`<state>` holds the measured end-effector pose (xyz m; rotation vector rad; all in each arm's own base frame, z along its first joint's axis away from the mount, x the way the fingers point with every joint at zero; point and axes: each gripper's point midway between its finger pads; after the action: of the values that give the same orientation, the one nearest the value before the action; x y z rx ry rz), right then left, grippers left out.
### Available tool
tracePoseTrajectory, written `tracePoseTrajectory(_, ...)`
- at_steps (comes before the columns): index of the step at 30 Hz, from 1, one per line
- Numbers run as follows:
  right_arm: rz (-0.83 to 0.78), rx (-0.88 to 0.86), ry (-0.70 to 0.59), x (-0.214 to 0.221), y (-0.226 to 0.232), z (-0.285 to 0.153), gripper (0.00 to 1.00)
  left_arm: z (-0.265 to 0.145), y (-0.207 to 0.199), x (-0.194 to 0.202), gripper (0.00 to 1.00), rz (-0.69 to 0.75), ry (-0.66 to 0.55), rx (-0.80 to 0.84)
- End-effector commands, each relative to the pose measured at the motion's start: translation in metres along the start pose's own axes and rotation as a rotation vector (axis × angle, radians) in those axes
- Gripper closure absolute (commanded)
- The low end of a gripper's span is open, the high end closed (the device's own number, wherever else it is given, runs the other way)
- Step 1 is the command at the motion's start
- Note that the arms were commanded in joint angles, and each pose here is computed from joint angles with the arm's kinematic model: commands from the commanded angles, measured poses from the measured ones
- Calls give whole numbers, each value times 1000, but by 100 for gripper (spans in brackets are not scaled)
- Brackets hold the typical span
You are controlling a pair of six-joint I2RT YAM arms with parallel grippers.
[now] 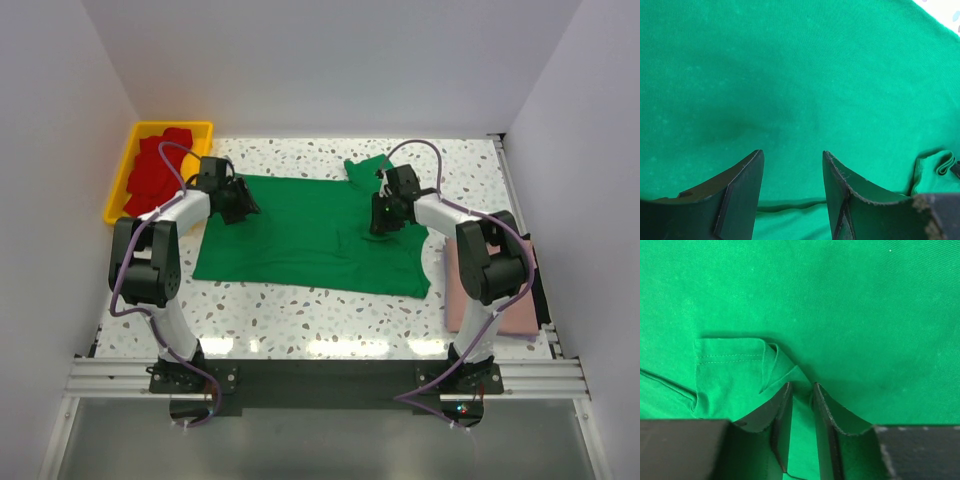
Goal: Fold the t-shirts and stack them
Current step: Fold the tshirt
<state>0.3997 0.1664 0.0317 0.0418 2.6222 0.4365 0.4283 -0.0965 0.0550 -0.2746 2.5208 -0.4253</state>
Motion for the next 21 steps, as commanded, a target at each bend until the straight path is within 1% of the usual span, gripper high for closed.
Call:
tracePoseTrajectory(1, -21, 5, -44, -10, 4, -13, 75, -1, -5, -5, 45, 32, -28, 31)
tracePoseTrajectory(6, -12, 13, -42, -6, 2, -13, 84, -2, -5, -5, 45, 31, -30, 32)
tracePoseTrajectory(7, -11, 15, -43, -6, 2, -13, 88, -2, -5, -5, 45, 31, -30, 32)
tracePoseTrajectory(10, -7, 16, -60, -7, 2, -17, 93, -2, -5, -5, 45, 31, -30, 32)
tracePoseTrajectory(16, 8, 40, -138, -20, 0, -31, 98, -2, -4, -5, 45, 30, -29, 28)
tracePoseTrajectory(21, 32, 50, -215, -35, 0, -40, 99, -2, -4, -6, 45, 30, -30, 26)
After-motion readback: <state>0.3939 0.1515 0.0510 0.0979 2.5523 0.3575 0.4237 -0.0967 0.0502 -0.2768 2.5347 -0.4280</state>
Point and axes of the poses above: each gripper's point midway between its finger pads, its own z axis out along the fingers, its own y axis along the line the jaws close on, x = y × z, and after that the axes turned 9 degrees about z, right-handed
